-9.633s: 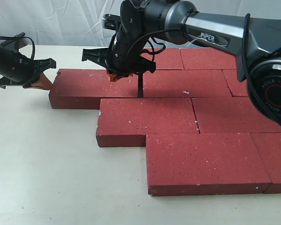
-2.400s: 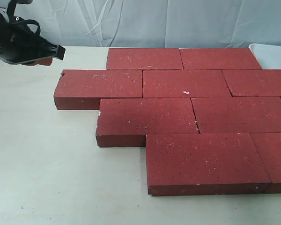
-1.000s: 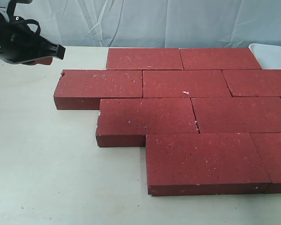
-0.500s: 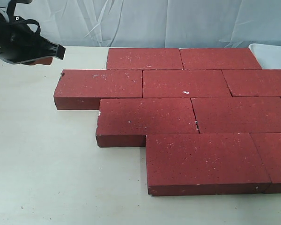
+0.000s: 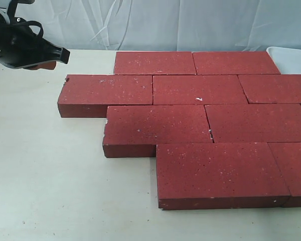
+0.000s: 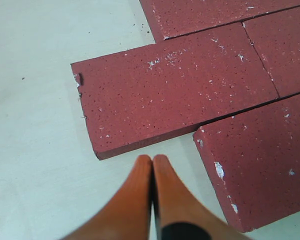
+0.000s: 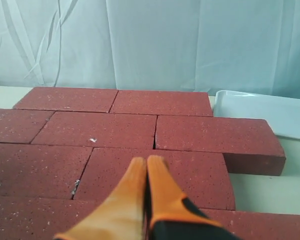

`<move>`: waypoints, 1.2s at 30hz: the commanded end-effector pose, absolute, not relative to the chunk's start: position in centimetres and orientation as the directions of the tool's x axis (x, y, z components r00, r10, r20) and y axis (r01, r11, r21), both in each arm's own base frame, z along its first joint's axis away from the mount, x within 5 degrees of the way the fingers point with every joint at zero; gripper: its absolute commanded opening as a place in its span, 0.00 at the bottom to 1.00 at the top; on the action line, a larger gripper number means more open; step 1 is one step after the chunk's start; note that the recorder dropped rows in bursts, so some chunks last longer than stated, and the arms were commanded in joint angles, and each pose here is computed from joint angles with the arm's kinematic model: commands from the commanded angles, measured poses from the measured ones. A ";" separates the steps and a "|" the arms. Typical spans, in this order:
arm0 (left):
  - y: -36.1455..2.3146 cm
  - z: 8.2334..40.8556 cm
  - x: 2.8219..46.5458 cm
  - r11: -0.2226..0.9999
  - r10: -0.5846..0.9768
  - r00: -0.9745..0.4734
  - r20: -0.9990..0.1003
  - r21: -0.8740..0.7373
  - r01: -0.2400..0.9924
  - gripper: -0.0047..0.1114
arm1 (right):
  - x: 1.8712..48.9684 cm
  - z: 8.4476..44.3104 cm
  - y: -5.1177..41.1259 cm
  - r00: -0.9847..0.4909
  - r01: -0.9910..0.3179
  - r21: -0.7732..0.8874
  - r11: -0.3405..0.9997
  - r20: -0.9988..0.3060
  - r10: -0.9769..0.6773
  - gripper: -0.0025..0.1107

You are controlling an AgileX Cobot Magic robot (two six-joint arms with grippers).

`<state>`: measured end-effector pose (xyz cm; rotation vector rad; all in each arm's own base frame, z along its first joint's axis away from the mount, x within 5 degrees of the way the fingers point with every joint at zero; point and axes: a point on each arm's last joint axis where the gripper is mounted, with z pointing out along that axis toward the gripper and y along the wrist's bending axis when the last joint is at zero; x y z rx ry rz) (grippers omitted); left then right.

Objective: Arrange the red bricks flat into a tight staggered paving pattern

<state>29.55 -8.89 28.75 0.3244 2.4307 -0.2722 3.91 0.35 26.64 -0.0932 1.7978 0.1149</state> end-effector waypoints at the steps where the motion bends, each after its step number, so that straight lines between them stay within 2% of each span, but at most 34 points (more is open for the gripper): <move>1: -9.0 28.8 29.4 0.946 0.164 -0.746 -0.645 -0.111 0.304 0.04 | 3.9 25.0 0.3 -0.213 -0.123 0.012 0.992 -0.977 -0.015 0.01; 3: -9.0 28.8 29.4 0.946 0.164 -0.746 -0.645 -0.111 0.304 0.04 | 4.0 23.4 0.3 -0.234 -0.122 0.011 0.992 -0.972 -0.018 0.01; 6: -9.0 28.8 29.4 0.947 0.162 -0.747 -0.645 -0.112 0.302 0.04 | 4.7 22.3 0.5 -0.171 -0.134 0.022 0.991 -0.985 -0.001 0.01; 12: -9.0 28.8 29.4 0.947 0.162 -0.747 -0.645 -0.112 0.302 0.04 | 5.2 18.0 0.7 -0.283 -0.133 0.029 0.991 -0.959 -0.010 0.01; 22: -9.0 28.8 29.4 0.947 0.162 -0.747 -0.645 -0.112 0.302 0.04 | 5.3 18.2 0.8 -0.266 -0.139 0.068 0.988 -0.964 0.029 0.01; 31: -9.0 28.8 29.4 0.947 0.162 -0.747 -0.645 -0.112 0.302 0.04 | 5.3 18.1 -0.1 -0.259 0.046 0.090 0.995 -0.961 0.099 0.01; 36: -9.0 28.8 29.4 0.947 0.162 -0.747 -0.645 -0.112 0.302 0.04 | 5.3 18.1 -0.1 -0.259 0.049 0.090 0.995 -0.961 0.099 0.01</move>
